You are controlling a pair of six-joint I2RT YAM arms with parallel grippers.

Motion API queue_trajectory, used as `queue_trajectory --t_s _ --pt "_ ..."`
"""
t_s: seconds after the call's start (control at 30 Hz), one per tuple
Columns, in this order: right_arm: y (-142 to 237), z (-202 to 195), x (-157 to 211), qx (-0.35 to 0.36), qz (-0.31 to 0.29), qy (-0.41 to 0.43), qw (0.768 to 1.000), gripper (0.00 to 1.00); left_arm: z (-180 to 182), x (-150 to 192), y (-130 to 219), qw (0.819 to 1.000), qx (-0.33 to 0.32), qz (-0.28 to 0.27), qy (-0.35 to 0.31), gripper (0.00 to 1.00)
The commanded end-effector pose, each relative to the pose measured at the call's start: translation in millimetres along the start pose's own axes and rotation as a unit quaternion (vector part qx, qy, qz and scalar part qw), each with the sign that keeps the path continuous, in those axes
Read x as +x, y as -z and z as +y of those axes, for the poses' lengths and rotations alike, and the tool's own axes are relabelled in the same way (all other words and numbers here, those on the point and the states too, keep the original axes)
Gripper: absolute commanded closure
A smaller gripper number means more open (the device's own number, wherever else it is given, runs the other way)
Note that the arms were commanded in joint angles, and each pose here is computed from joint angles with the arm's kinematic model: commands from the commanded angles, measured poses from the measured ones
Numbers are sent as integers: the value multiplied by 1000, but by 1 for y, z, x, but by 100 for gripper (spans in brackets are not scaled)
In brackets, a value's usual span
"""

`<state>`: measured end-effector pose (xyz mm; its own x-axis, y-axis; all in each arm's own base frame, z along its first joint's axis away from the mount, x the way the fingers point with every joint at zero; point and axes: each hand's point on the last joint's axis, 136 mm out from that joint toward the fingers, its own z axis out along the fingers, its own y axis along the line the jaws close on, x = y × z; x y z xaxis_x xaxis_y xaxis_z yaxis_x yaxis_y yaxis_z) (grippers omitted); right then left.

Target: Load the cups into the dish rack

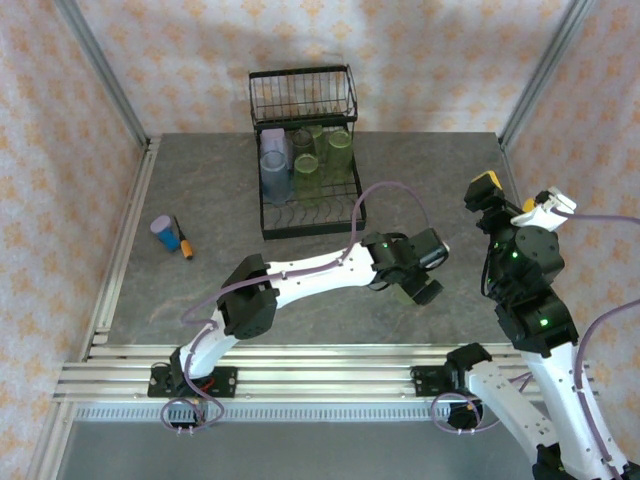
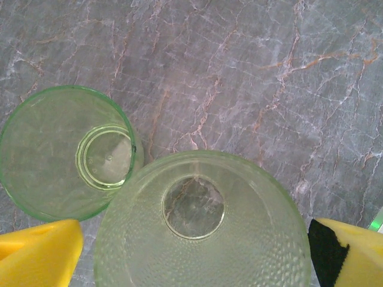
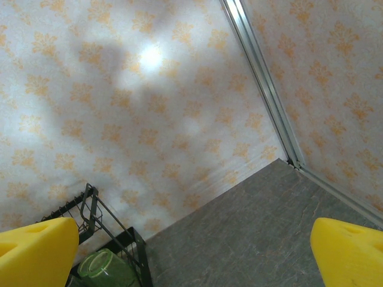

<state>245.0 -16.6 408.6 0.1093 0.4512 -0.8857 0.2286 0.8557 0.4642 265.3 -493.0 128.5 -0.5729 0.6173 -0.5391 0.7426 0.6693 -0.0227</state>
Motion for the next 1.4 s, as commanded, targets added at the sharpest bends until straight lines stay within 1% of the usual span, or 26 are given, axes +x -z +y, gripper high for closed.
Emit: queue_trajectory --t_s 0.0,0.3,0.37,0.43,0.5,0.57,0.77,0.83,0.9,0.97,1.1,1.2,1.3,1.37 --pt "1 -1 -4 0 -10 -7 1000 1 3 14 -12 999 -6 32 -10 1" --pt "0 -1 -3 1 -9 -6 1000 1 2 16 -17 999 -4 42 -21 1" --pt "0 -1 -3 1 -9 -6 1000 1 3 17 -18 999 -9 47 -26 4" --pt "0 -1 -2 2 -8 -6 1000 1 4 16 -17 998 -12 47 -29 8" --pt "0 -2 -2 2 -8 -6 1000 1 2 12 -13 999 -9 39 -28 16" --pt "0 -2 -2 2 -9 -7 1000 1 1 6 -8 999 -5 29 -27 21" --pt "1 -1 -3 1 -9 -5 1000 1 0 -18 25 1000 6 -18 -25 23" --pt "0 2 -3 -6 -7 -4 1000 1 1 -28 42 999 17 -41 -21 23" --pt "-1 6 0 -16 1 -1 1000 1 8 -40 66 997 27 -77 -6 23" --pt "-5 12 4 -25 12 4 1000 1 24 -50 93 992 34 -119 22 23" --pt "-15 26 18 -47 42 -1 998 1 60 -64 155 970 53 -222 77 23" --pt "-22 44 31 -83 68 -32 994 1 99 -60 189 946 42 -301 114 23" --pt "-28 76 42 -156 97 -84 979 1 149 -44 216 912 23 -374 167 23" --pt "-32 101 49 -205 126 -127 962 1 185 -31 238 876 16 -433 210 23"
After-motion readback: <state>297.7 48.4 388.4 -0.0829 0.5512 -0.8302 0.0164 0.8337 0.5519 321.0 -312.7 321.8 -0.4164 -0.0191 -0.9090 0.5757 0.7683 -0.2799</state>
